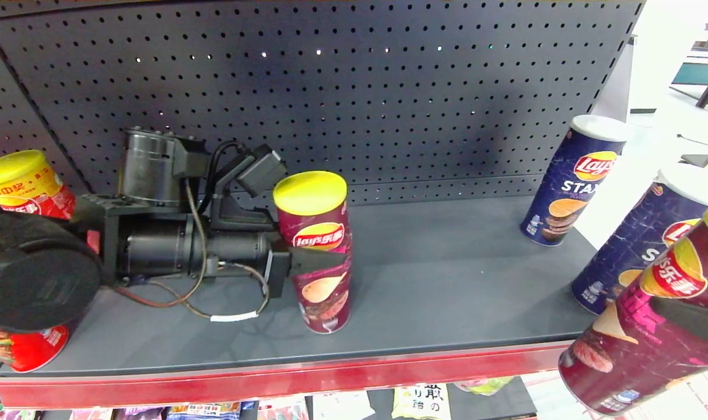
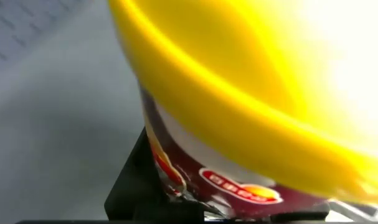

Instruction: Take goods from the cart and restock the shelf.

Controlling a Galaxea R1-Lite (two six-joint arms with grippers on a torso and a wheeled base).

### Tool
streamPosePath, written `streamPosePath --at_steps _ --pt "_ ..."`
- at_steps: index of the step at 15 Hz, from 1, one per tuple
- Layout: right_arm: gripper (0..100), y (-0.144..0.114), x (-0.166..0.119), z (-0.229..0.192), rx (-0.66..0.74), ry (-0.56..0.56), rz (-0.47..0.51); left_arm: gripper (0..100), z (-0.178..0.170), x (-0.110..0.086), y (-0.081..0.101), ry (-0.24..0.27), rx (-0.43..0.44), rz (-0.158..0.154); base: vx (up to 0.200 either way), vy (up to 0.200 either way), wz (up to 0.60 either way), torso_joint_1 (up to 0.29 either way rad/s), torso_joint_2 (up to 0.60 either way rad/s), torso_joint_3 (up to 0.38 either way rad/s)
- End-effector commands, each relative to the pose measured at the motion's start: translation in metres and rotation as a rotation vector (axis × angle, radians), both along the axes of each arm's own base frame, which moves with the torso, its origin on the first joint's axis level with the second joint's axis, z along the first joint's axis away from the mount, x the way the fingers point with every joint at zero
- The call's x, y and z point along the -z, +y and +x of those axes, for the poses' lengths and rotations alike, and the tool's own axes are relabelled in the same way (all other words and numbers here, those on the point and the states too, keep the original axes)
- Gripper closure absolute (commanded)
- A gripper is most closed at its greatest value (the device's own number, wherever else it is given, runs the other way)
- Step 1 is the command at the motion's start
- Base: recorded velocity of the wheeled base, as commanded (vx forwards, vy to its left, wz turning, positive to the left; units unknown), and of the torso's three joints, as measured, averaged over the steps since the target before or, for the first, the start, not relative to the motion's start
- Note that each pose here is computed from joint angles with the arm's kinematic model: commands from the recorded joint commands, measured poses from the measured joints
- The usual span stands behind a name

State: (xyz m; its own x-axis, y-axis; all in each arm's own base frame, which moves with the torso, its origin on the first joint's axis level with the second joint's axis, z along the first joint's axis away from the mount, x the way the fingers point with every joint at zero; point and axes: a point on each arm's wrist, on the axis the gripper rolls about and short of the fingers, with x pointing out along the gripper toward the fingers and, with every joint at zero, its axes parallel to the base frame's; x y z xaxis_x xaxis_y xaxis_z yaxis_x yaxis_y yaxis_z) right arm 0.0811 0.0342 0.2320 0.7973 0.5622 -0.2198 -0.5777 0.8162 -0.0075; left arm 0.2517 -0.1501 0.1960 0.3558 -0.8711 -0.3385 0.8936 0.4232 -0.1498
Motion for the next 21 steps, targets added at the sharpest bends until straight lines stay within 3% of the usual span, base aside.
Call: streamPosePath --at_steps 1,6,8,15,21 --pt "100 0.000 0.000 0.000 -0.002 0.001 0.000 100 -0.027 -0.007 0.014 -0.014 0.035 -0.023 0.000 0.000 0.00 0.000 0.00 0.000" --pt "100 0.000 0.000 0.000 -0.001 0.000 -0.002 100 -0.021 -0.002 0.011 -0.009 0.049 -0.018 0.000 0.000 0.00 0.000 0.00 0.000" --pt "100 0.000 0.000 -0.001 -0.001 -0.004 0.000 100 -0.015 0.001 0.012 -0.039 0.074 -0.003 0.000 0.000 0.00 0.000 0.00 0.000" --pt "100 0.000 0.000 -0.001 0.001 -0.006 0.000 100 -0.014 0.007 0.011 -0.064 0.133 0.010 0.000 0.000 0.00 0.000 0.00 0.000" --pt "100 -0.001 -0.001 -0.002 0.000 -0.008 -0.001 100 -0.017 0.014 0.013 -0.044 0.133 0.021 0.000 0.000 0.00 0.000 0.00 0.000"
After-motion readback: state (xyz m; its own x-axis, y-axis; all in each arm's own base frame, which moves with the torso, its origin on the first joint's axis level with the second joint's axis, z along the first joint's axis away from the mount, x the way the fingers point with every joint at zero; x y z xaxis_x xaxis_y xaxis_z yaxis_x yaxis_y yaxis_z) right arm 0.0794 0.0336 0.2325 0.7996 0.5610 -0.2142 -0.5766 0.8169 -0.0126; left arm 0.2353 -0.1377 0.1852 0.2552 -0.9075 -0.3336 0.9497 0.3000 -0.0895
